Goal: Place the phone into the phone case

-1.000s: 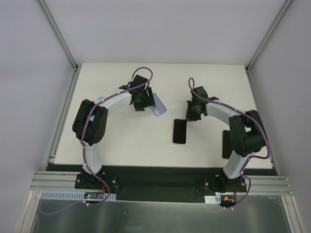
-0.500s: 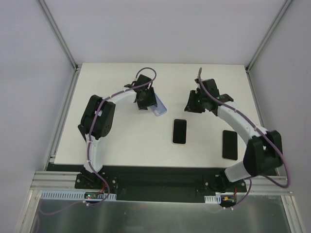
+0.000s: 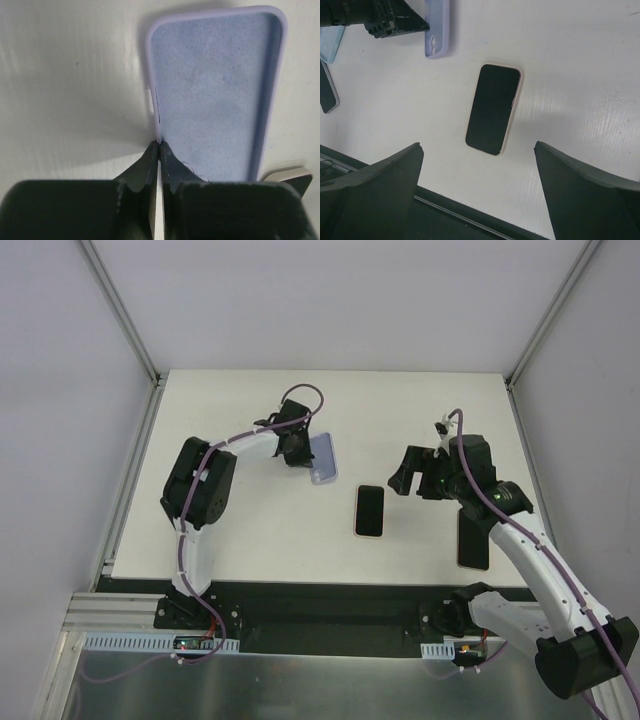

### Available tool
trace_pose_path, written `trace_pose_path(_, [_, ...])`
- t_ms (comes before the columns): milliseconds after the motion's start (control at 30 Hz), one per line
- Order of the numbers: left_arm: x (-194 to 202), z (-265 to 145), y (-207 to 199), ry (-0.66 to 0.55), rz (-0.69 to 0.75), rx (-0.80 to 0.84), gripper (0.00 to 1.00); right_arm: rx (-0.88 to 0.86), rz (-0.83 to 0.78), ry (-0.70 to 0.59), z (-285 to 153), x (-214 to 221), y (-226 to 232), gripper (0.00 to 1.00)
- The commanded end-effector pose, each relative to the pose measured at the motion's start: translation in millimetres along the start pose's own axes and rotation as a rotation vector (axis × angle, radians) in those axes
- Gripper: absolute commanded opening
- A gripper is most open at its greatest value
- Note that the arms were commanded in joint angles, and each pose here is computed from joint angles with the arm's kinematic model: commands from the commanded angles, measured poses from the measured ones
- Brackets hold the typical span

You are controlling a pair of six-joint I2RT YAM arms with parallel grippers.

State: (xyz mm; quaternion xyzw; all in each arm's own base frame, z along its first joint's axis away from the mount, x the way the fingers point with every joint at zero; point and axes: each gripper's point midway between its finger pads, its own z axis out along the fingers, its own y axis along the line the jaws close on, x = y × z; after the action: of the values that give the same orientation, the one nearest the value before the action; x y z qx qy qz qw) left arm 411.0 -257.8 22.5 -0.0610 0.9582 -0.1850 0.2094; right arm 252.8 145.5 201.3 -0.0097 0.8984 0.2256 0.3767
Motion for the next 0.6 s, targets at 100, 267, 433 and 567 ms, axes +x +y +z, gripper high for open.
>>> trace_pose_path(100, [41, -57, 25, 0.036, 0.169, -0.011, 0.0, 0.002, 0.004, 0.039, 2, 20, -5, 0.96])
trace_pose_path(267, [66, -100, 13, 0.016, 0.424, 0.098, 0.0, -0.095, -0.027, 0.057, 13, 20, 10, 0.98])
trace_pose_path(433, [113, -132, -6, 0.023, 0.786, 0.272, 0.0, -0.328, -0.082, 0.179, 26, 12, 56, 0.89])
trace_pose_path(567, [139, -145, -11, 0.011, 1.021, 0.319, 0.0, -0.523, -0.082, 0.341, 35, 23, 84, 0.85])
